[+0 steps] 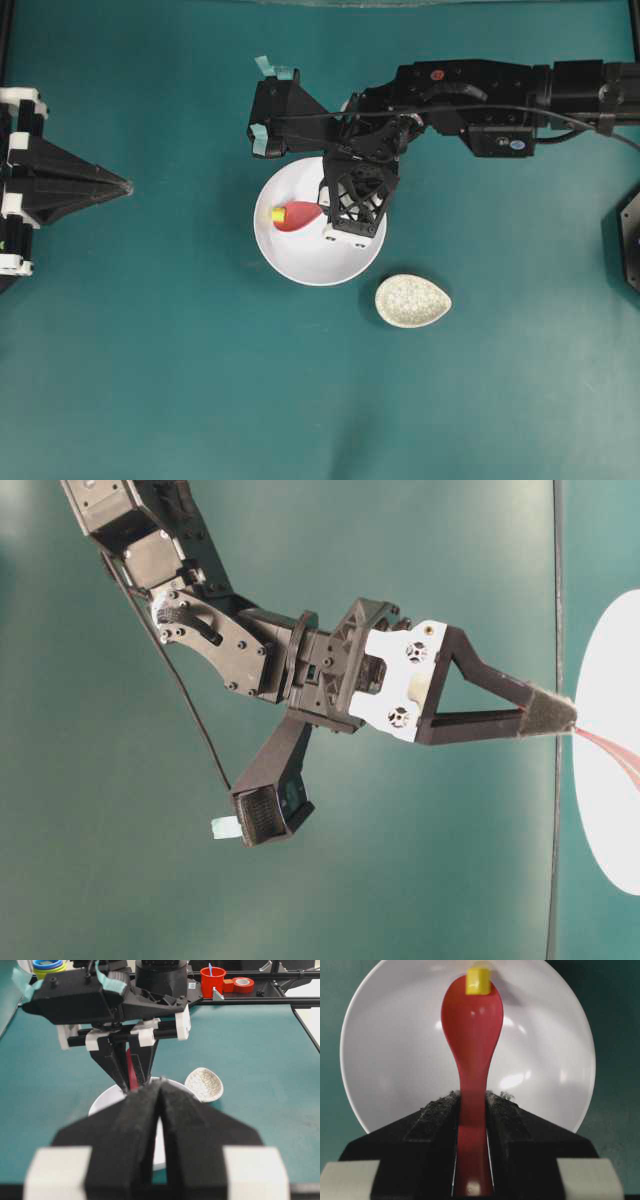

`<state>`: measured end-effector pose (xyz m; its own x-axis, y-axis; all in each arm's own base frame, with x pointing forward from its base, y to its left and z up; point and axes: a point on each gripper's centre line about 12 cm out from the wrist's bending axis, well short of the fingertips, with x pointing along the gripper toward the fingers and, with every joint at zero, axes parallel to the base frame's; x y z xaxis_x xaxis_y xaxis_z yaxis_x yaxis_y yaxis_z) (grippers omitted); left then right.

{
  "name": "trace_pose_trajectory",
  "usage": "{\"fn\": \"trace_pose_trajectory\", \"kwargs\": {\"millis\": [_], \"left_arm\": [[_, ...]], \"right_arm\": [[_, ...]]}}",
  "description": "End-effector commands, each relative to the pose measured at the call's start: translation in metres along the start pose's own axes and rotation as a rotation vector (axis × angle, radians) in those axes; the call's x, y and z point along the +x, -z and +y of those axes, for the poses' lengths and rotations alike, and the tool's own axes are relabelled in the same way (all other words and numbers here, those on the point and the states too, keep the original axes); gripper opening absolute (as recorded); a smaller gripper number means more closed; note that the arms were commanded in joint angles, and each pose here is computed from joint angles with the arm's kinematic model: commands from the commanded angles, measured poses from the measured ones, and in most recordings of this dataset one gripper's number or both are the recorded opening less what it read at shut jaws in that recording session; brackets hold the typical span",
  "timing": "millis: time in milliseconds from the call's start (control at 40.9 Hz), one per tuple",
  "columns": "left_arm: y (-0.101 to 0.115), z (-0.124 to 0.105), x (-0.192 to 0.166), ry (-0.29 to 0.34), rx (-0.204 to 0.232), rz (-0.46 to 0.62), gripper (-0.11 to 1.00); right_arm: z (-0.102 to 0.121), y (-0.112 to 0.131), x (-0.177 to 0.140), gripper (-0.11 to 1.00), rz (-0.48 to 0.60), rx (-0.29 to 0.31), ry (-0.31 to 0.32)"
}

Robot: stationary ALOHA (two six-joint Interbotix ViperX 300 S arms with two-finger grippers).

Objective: Scoop the yellow hexagonal prism block from the bowl with a spoon using the right arm.
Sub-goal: 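Push the spoon under the yellow block along the bowl's inner wall, then lift the spoon with the yellow block up out of the bowl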

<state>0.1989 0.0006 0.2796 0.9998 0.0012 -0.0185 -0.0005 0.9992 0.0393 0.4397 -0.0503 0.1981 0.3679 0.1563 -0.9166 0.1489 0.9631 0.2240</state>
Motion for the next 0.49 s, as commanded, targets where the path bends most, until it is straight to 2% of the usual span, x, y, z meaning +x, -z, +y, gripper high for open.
{"fn": "trace_pose_trajectory", "kwargs": {"millis": [0,465], "left_arm": [[-0.008,0.001,0.002,-0.002,0.003,-0.023,-0.01],[-0.008,0.001,0.002,-0.002,0.003,-0.021,-0.01]], "right_arm": [[0.007,-0.01,-0.027,0.23,-0.077,-0.018,-0.001],[0.016,-0.001,-0.048,0.23,-0.164,-0.039,0.007]]}}
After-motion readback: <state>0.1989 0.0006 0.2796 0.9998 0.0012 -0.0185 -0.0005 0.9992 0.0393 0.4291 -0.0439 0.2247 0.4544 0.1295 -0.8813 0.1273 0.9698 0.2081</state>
